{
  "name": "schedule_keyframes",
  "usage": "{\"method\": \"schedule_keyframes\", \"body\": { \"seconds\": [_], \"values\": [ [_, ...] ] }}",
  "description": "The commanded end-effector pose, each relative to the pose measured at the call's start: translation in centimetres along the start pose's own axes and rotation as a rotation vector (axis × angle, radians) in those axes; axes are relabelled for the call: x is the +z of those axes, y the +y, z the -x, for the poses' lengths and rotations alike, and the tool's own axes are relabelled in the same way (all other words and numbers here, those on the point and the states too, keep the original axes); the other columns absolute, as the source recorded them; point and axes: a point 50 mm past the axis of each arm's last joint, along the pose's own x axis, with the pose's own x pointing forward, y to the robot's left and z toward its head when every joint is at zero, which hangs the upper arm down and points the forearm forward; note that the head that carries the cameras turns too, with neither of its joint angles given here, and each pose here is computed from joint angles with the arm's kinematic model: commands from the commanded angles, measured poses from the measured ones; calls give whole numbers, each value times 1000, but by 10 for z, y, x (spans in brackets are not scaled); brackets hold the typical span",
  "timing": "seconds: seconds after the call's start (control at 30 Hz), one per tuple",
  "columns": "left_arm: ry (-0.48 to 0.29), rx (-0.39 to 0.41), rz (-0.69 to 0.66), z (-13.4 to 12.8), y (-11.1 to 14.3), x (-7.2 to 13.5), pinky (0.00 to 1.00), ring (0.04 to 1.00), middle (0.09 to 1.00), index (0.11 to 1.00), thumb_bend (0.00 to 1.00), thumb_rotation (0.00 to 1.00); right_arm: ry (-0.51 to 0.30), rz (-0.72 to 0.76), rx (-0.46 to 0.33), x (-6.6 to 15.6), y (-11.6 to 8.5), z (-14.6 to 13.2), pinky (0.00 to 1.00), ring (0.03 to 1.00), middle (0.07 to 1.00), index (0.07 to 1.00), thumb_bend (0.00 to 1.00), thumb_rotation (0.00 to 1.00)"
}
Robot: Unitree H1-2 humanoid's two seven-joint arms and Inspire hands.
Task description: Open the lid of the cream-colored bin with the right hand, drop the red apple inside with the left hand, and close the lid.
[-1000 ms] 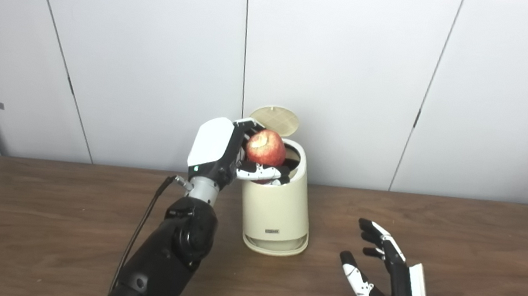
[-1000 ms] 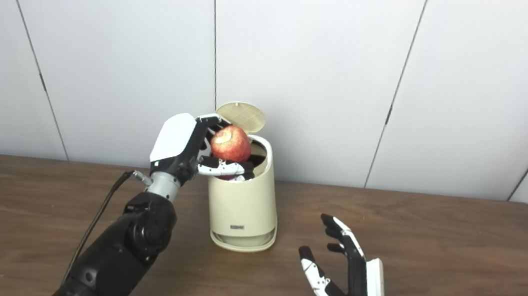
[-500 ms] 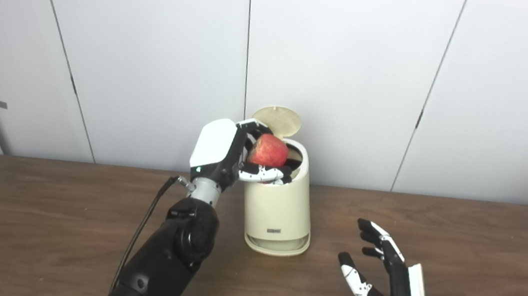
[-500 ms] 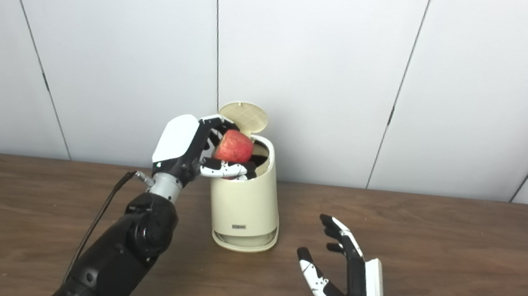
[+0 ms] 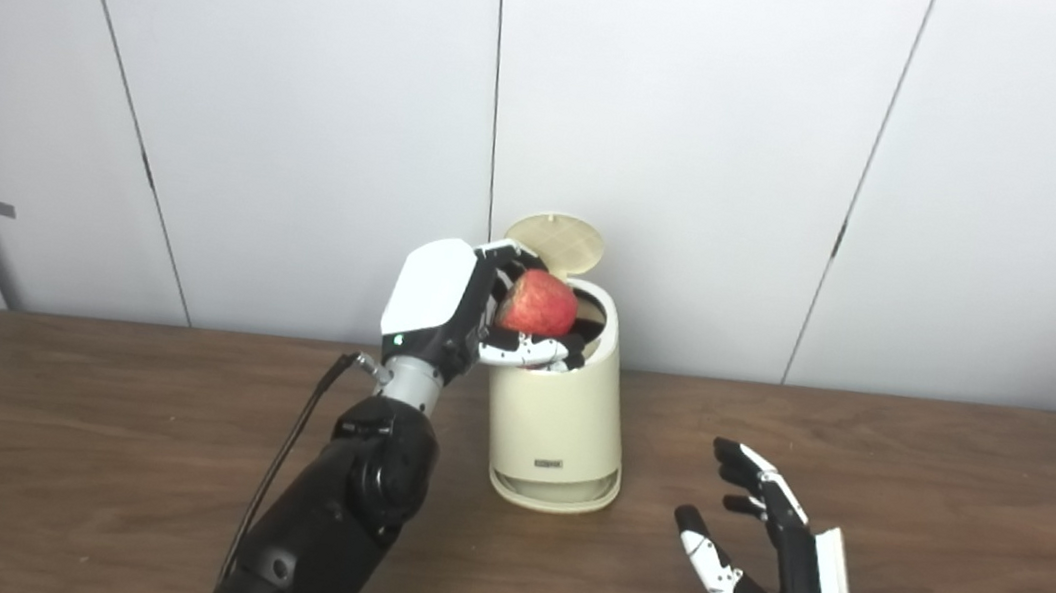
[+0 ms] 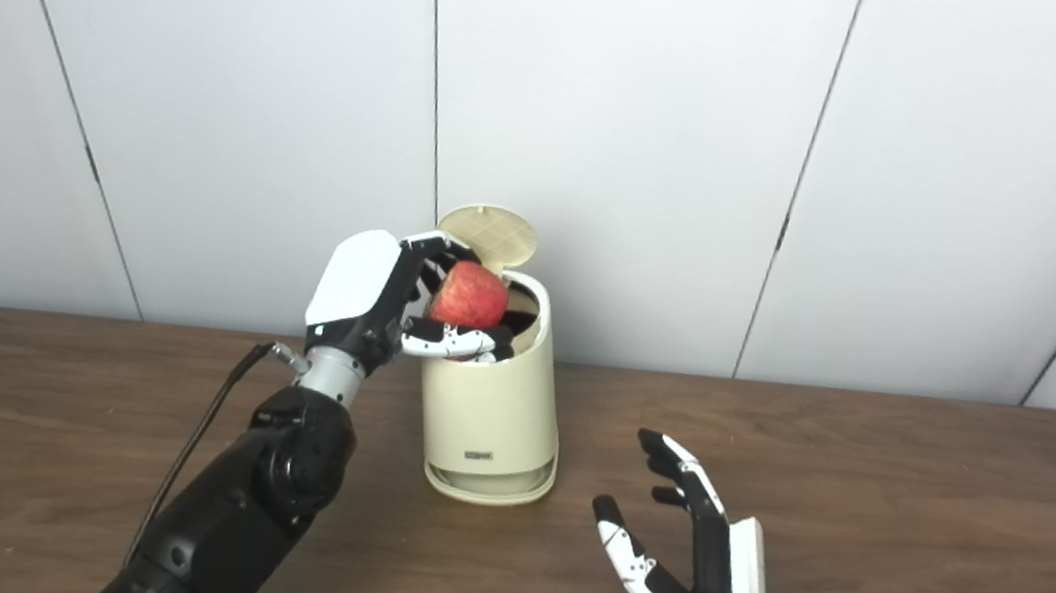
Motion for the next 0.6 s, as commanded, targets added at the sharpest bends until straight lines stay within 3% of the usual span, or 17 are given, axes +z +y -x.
{"method": "schedule_keyframes", "body": {
  "seconds": [0.0,0.57],
  "values": [
    [-28,-44,-28,-5,0,6,489,585,630,646,1000,189,22,-11,14,-3,10,11,674,774,791,781,190,463],
    [-56,-30,-83,14,-3,13,497,603,661,667,1000,182,24,-2,18,-2,10,11,666,768,788,778,189,456]
  ]
}}
